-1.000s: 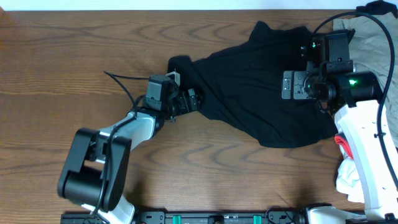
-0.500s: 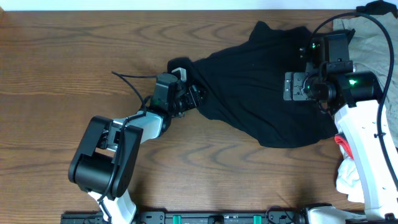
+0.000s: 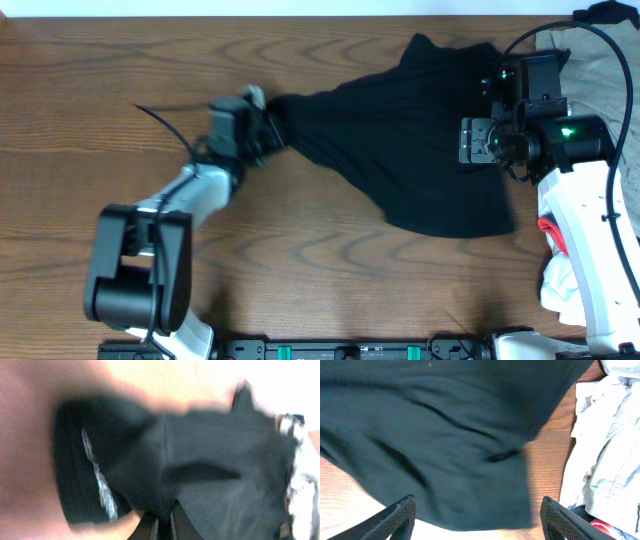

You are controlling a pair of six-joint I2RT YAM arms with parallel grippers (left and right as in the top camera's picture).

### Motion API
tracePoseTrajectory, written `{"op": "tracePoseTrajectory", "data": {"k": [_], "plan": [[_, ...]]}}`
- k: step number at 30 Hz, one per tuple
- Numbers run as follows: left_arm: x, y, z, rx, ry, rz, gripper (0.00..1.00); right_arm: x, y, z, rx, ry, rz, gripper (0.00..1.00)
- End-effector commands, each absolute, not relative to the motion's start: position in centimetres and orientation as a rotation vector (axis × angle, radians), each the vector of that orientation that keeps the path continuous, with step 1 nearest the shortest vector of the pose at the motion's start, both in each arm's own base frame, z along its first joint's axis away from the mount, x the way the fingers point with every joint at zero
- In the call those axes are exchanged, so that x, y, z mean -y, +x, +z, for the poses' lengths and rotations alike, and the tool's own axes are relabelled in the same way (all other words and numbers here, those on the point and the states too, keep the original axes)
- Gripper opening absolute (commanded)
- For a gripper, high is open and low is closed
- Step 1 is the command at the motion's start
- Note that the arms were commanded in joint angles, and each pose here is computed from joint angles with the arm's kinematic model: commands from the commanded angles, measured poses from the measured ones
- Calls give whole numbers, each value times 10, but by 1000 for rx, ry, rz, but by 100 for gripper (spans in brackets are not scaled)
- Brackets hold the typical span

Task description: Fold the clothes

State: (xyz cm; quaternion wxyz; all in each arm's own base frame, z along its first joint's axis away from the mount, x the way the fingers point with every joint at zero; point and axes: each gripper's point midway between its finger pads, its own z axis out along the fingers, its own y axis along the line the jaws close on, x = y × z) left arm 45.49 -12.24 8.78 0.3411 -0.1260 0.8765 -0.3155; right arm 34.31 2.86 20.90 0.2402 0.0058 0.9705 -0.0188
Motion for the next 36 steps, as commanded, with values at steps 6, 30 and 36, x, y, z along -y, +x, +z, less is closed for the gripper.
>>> {"op": "tracePoseTrajectory", "data": {"k": [6, 30, 36], "plan": [[22, 529, 194, -2003, -292, -557, 6, -32, 341, 209, -2660, 7, -17, 79], [118, 307, 44, -3083, -690, -668, 98, -25, 351, 214, -2615, 20, -67, 89], [131, 291, 10, -3060, -841, -674, 98, -25, 348, 213, -2626, 12, -71, 90]]}}
